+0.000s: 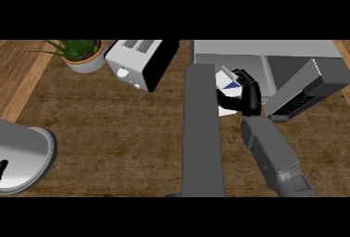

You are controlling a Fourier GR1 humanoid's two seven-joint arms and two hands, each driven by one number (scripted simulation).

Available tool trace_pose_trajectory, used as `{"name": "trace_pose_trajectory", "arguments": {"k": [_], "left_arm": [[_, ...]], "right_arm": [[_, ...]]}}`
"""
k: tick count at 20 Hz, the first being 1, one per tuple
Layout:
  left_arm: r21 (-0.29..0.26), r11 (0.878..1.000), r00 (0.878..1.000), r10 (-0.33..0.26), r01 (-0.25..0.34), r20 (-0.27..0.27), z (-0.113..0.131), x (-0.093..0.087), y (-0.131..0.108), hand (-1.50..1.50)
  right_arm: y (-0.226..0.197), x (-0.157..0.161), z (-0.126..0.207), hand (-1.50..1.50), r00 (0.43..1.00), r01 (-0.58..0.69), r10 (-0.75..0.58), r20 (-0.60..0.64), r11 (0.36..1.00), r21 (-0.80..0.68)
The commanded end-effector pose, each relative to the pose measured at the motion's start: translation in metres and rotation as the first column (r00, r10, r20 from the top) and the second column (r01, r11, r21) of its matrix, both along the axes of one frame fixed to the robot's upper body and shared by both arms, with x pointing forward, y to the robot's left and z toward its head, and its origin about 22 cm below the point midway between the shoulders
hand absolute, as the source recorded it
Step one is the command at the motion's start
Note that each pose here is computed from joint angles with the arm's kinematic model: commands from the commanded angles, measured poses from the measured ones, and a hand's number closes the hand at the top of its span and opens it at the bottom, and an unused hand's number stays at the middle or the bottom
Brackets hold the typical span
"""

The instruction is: Pick up the milk, place it into the microwave and close the microwave

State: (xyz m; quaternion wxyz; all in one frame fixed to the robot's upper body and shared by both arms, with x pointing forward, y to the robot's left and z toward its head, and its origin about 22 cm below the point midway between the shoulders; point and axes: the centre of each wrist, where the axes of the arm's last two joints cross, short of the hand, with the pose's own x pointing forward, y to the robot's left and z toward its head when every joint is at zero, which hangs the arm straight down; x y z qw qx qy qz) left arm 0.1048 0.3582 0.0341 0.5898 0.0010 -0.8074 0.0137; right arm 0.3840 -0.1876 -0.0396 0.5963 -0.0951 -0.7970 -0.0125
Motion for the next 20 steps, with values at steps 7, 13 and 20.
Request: {"name": "trace_pose_trajectory", "arguments": {"k": [7, 13, 20], "left_arm": [[-0.007, 1.0, 1.0, -0.014, 0.014, 0.0, -0.01, 0.005, 0.003, -1.5], [-0.025, 0.998, 0.999, -0.049, 0.049, 0.007, -0.009, 0.01, 0.003, -1.5], [0.005, 1.0, 0.999, -0.022, 0.022, 0.027, -0.005, 0.023, 0.012, -1.5]], "right_arm": [[-0.003, 0.027, 0.024, 1.5, 0.992, 0.088, -0.071, 0.107, 0.981, -0.17], [0.001, 0.037, 0.038, 1.5, 0.973, 0.204, -0.131, 0.192, 0.877, -0.435], [-0.005, 0.038, 0.039, 1.5, 0.949, 0.314, -0.251, 0.19, 0.818, -0.482]]}}
